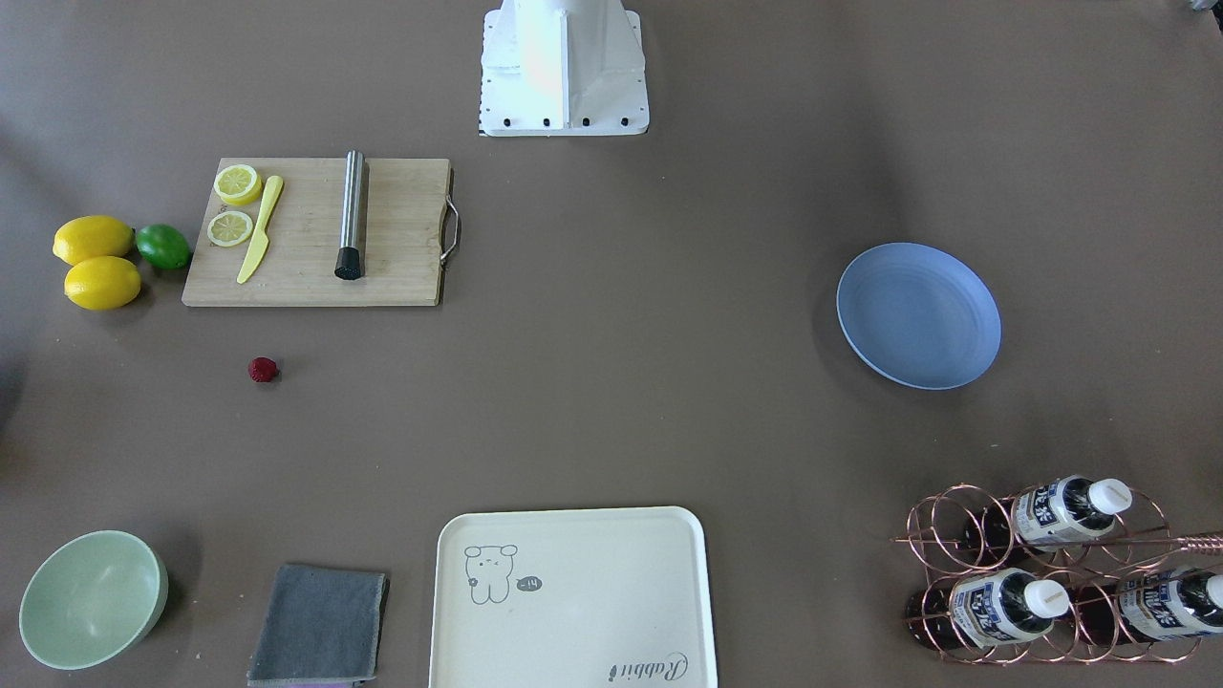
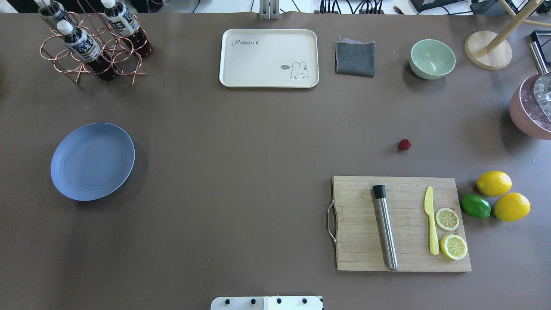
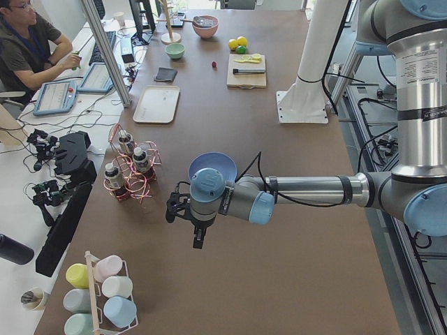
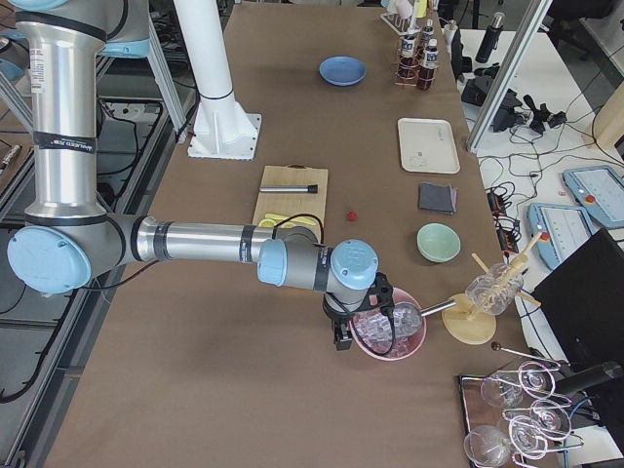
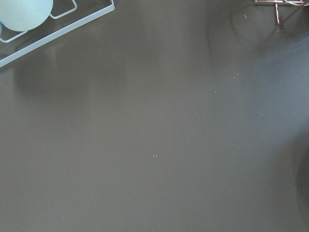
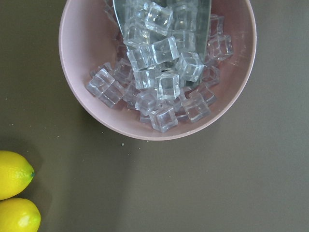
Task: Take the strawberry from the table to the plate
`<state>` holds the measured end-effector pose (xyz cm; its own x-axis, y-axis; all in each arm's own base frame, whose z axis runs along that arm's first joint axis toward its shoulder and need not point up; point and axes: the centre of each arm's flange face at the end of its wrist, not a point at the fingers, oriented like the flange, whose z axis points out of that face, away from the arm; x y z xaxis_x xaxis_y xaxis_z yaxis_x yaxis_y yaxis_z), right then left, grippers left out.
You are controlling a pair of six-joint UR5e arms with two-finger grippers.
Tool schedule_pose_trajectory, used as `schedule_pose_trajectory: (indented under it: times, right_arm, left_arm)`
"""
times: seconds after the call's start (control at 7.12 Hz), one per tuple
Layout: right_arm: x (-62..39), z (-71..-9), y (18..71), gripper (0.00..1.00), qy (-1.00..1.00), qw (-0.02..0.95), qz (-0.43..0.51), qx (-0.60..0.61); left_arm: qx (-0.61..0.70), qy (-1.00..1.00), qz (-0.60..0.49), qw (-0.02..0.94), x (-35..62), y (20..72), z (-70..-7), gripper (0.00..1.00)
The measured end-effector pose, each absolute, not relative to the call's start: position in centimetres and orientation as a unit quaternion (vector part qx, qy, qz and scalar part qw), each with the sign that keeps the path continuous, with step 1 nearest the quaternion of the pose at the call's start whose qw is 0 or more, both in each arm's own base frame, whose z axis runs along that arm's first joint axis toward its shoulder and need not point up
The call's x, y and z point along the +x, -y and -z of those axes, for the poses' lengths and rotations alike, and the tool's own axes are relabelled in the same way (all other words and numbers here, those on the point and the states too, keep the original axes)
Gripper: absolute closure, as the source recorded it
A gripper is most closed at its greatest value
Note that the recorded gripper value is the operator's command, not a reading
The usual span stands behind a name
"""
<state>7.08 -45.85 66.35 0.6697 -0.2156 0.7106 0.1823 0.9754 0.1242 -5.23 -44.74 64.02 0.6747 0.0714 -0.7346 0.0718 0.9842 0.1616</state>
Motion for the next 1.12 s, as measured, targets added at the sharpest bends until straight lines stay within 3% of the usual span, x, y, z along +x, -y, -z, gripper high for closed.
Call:
schedule_pose_trajectory:
  times: [1.12]
  right_arm:
    - [7.1, -66.5, 45.7, 0.0, 0.392, 0.913, 0.109, 0.02]
  left_arm:
    - [0.081, -0.404, 0.001, 0.911, -5.2, 42.8, -65.8, 0.03]
